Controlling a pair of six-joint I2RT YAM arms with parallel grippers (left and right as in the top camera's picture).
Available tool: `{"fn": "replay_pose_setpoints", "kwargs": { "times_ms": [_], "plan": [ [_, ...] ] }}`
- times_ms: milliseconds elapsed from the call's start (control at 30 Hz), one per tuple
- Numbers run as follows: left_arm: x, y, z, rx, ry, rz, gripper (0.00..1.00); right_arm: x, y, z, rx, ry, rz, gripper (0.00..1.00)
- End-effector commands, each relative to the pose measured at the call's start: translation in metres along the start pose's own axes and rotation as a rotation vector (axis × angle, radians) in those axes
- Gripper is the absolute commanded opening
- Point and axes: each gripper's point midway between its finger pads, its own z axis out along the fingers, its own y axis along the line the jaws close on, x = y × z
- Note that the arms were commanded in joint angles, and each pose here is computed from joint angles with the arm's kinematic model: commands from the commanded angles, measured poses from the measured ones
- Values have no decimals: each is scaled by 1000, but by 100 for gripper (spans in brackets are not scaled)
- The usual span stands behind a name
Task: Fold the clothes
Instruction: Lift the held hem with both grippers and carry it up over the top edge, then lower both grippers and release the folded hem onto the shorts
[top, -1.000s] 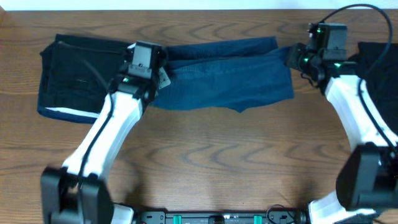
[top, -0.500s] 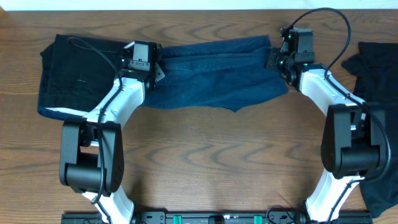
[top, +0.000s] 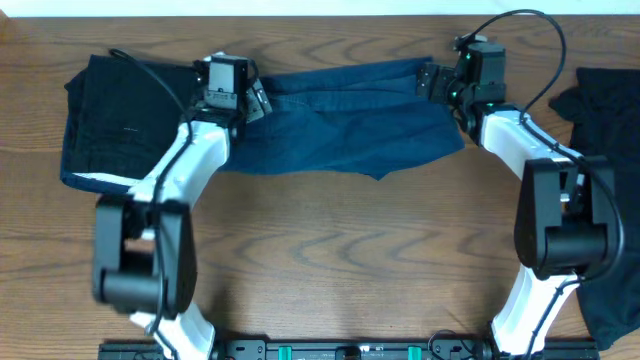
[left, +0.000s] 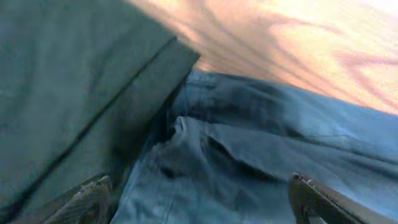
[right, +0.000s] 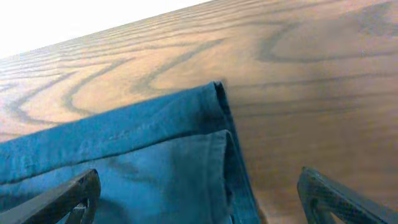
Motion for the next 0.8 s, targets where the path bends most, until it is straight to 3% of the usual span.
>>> {"fn": "replay_pose_setpoints", "kwargs": {
  "times_ms": [0,133,200,267,300,333,767],
  "plan": [
    [-32,-19,-51,108,-53,29,86,-42,18,-40,-54,-68,-38,99],
    [0,-18,-70,145,96,44,38,-23,32,-67,-86,49,-28,98],
    [20,-13,-69,132,176,48,22,-5,31,-73,-70,125,-20,64],
    [35,-7,-64,110,223,53,7,13,29,-72,-56,194,-24,22],
    [41,-5,-59,102,241,56,6,22,28,-70,-52,224,-33,7],
    [48,-4,-54,94,260,60,6,31,28,-68,-47,255,-38,1],
    [104,-26,17,88,356,130,6,116,17,-18,-25,470,-90,1]
  ]
}}
